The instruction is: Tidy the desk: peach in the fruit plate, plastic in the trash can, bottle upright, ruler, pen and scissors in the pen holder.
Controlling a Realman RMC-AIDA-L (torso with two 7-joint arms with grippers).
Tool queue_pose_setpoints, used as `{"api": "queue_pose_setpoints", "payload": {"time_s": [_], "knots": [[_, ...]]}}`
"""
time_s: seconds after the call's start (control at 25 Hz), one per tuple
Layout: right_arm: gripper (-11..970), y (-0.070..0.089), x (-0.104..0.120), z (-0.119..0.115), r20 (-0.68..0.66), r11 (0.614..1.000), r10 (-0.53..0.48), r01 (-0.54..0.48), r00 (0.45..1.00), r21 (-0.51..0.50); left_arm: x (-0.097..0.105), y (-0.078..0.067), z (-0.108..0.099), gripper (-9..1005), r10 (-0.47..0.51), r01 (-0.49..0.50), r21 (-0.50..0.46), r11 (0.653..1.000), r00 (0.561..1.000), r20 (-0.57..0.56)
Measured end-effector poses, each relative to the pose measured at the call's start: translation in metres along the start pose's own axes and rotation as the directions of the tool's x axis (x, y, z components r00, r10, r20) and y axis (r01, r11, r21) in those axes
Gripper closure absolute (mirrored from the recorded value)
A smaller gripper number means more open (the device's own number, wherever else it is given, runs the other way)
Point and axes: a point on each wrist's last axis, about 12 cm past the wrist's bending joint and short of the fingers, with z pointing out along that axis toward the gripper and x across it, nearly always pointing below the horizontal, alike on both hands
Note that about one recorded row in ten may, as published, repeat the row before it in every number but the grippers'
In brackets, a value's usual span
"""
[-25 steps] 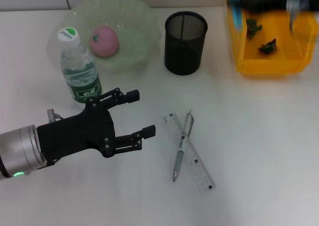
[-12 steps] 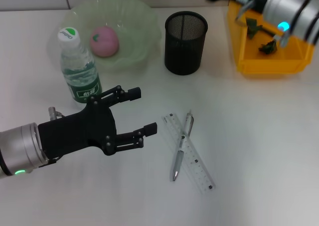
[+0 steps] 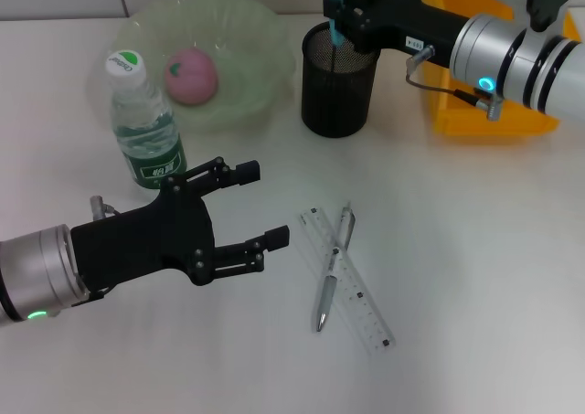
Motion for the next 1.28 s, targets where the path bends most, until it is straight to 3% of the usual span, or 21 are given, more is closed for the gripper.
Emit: {"api": "queue_pose_setpoints", "payload": {"time_s": [0.44, 0.64, 0.76, 1.04, 1.28], "knots": [[737, 0.003, 0.007, 0.001, -0.027, 1.0, -0.002, 0.002, 1.0, -0.013, 0.0, 0.0, 0.0, 161, 0.005, -0.005, 0.0, 1.0, 1.0, 0.001], [544, 0.003, 0.011, -0.002, -0.029, 1.0, -0.002, 0.002, 1.0, -0.01, 0.001, -0.001, -0.003, 161, 0.004, -0.004, -0.007, 1.0, 1.0, 0.002], [517, 0.004, 0.009, -0.009, 0.008, 1.0, 0.008, -0.007, 1.0, -0.026, 0.001, -0.001, -0.003, 161, 0.003, -0.003, -0.009, 1.0, 1.0, 0.002], [454, 0.008, -0.028, -0.06, 0.207, 0.981, 0.13, -0.096, 0.97, -0.166, 0.0, -0.005, -0.007, 161, 0.0, 0.0, 0.004, 1.0, 1.0, 0.02], [317, 0.015, -0.07, -0.099, 0.11, 0.967, 0.161, -0.134, 0.981, -0.219, 0.001, -0.011, -0.014, 161, -0.008, 0.008, 0.011, 1.0, 0.999, 0.036]]}}
